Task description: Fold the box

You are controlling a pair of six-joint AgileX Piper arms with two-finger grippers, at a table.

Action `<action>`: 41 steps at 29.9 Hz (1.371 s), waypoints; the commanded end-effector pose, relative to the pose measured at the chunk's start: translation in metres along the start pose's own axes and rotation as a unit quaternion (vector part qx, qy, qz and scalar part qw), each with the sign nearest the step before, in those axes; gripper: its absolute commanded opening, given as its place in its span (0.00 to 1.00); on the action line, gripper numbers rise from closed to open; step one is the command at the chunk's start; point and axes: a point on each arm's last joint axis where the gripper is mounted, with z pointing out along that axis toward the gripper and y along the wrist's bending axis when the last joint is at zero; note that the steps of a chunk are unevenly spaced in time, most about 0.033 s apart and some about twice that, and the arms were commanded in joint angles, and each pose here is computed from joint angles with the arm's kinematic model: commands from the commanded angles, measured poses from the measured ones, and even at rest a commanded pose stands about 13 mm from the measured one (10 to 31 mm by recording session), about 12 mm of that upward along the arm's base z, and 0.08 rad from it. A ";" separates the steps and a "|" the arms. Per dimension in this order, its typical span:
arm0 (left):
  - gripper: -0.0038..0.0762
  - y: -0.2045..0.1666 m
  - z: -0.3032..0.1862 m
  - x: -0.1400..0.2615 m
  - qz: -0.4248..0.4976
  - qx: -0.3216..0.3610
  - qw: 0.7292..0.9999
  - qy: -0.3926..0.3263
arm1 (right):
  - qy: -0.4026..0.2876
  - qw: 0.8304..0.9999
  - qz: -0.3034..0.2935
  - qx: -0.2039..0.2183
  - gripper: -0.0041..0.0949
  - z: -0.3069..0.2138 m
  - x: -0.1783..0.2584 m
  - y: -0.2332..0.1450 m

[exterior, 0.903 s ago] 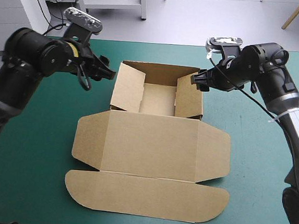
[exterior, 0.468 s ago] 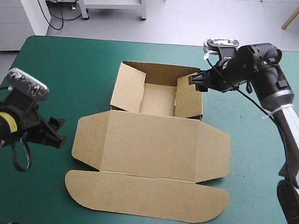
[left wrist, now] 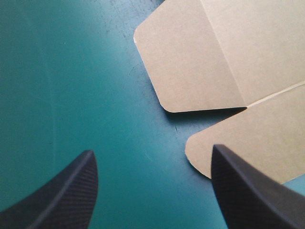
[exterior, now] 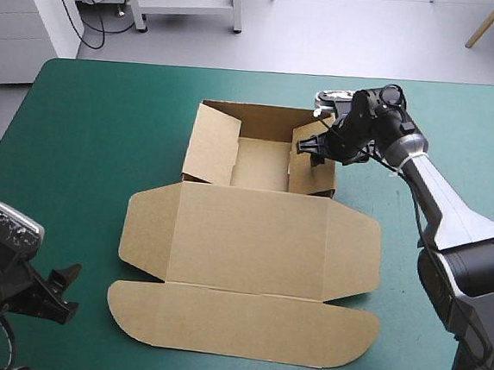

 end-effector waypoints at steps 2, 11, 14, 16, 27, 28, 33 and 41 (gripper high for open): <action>0.64 0.001 -0.009 -0.001 -0.020 0.005 0.999 -0.038 | -0.061 0.998 -0.001 -0.009 0.62 -0.017 -0.012 0.004; 0.61 0.000 -0.009 0.001 -0.023 0.009 0.999 -0.029 | -0.062 0.997 -0.022 0.028 0.03 -0.005 -0.015 -0.006; 0.60 0.000 -0.009 0.001 -0.023 0.009 0.999 -0.029 | -0.067 0.997 -0.011 0.043 0.02 -0.012 -0.016 -0.023; 0.60 0.000 -0.009 0.001 -0.023 0.010 0.999 -0.028 | -0.065 0.996 -0.001 0.058 0.02 -0.019 -0.016 -0.040; 0.60 -0.001 -0.009 0.003 -0.022 0.015 0.999 -0.019 | -0.054 0.983 0.078 0.156 0.02 -0.084 0.013 -0.180; 0.60 -0.001 -0.009 0.002 -0.022 0.015 0.999 -0.023 | -0.052 0.981 0.086 0.166 0.02 -0.087 0.017 -0.191; 0.60 -0.001 -0.009 0.001 -0.022 0.015 0.999 -0.027 | -0.057 0.971 0.127 0.196 0.02 -0.097 0.033 -0.238; 0.59 -0.001 -0.009 0.001 -0.022 0.014 0.999 -0.028 | -0.057 0.968 0.172 0.174 0.02 -0.081 0.045 -0.276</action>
